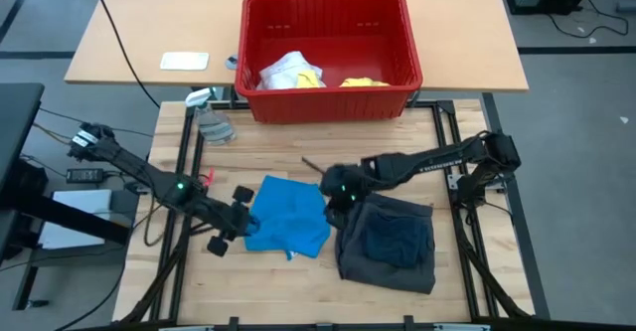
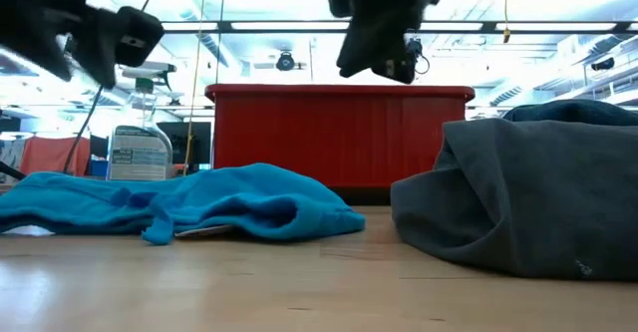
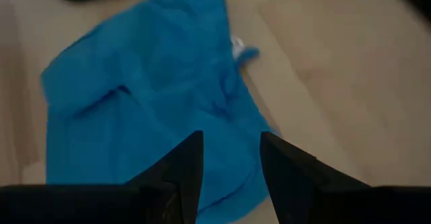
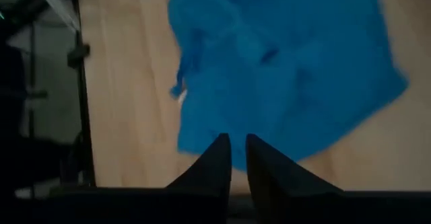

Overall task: Fold laundry
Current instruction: Fold the blue shorts

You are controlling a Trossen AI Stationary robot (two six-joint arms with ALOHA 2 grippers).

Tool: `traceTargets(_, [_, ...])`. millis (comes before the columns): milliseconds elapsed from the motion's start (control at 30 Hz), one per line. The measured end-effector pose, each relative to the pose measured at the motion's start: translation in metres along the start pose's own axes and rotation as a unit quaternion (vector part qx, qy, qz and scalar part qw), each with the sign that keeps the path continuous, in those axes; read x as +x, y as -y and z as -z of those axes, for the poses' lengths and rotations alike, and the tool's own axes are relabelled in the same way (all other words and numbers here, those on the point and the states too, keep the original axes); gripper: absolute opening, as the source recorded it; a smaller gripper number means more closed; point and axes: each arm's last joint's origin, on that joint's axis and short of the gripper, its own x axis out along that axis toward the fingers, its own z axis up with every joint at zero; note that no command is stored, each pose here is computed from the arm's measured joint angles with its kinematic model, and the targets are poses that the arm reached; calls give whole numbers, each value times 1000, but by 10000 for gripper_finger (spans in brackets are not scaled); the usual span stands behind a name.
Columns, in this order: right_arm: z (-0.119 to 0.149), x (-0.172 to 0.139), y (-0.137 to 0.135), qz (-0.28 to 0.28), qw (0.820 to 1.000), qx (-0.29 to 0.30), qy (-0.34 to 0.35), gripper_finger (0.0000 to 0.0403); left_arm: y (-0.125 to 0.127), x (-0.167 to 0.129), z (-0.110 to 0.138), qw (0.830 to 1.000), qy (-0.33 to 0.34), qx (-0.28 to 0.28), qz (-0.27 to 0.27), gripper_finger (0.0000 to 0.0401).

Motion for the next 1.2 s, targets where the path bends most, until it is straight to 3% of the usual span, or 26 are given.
traceTargets(233, [26, 6, -28, 29, 998, -44, -26, 47, 7, 27, 4, 985, -61, 162, 15, 151])
traceTargets(433, [33, 9, -52, -2, 997, -79, 12, 90, 11, 48, 10, 959, -107, 258, 46, 151])
traceTargets(600, [36, 32, -61, -11, 993, -117, 30, 150, 13, 53, 12, 955, -116, 260, 79, 159])
traceTargets(767, [46, 72, -54, 16, 992, -124, 5, 193, 14, 53, 16, 955, -124, 253, 92, 188])
traceTargets(933, [60, 100, -51, 41, 990, -132, -17, 191, 16, 59, 31, 959, -136, 231, 92, 212])
traceTargets(1100, [69, 112, -57, 33, 983, -181, -16, 186, 21, 66, 44, 960, -123, 240, 79, 220])
traceTargets(1200, [71, 119, -55, 55, 977, -206, -10, 187, 22, 70, 48, 962, -106, 246, 54, 219])
